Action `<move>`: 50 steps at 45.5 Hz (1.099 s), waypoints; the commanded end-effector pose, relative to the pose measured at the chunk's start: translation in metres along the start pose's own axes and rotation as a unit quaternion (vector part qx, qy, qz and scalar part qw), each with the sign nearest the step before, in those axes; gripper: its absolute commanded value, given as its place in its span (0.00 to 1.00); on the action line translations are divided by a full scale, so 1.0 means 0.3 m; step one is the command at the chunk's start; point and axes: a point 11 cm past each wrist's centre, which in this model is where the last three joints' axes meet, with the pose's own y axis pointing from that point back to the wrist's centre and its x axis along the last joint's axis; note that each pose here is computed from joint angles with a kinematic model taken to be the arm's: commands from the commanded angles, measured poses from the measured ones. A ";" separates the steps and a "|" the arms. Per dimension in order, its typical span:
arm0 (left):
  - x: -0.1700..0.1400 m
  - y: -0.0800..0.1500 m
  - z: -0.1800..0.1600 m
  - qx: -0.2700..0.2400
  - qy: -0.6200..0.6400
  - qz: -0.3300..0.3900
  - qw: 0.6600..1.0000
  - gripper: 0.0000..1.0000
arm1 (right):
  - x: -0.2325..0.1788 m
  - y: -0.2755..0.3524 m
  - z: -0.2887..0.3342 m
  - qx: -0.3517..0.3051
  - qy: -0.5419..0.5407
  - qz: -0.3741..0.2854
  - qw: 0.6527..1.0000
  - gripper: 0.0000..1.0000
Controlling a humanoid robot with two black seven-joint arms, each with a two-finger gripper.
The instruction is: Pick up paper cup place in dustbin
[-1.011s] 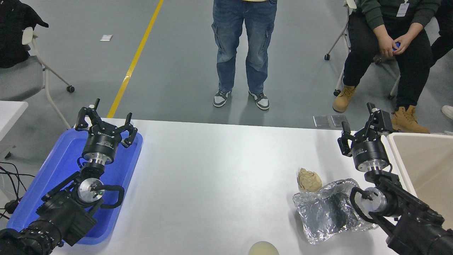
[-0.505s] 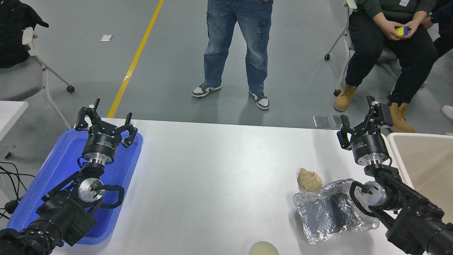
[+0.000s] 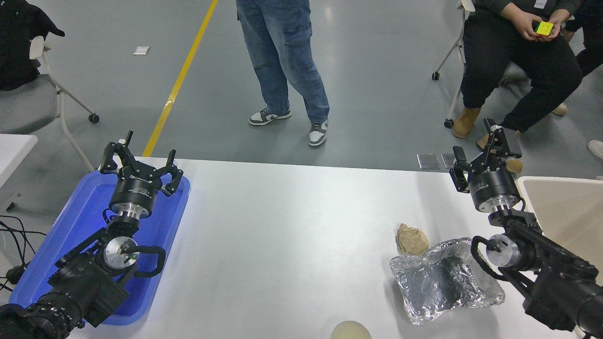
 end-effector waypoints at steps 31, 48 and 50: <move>-0.002 -0.002 0.001 0.000 0.000 -0.001 1.000 1.00 | 0.110 -0.183 -0.336 -0.090 0.265 -0.059 0.958 1.00; -0.002 -0.002 0.001 0.000 0.000 -0.001 1.000 1.00 | 0.036 -0.192 -0.435 -0.303 0.461 -0.141 0.822 1.00; -0.002 -0.002 0.001 0.000 0.000 -0.001 1.000 1.00 | 0.006 -0.207 -0.464 -0.319 0.489 -0.153 0.797 1.00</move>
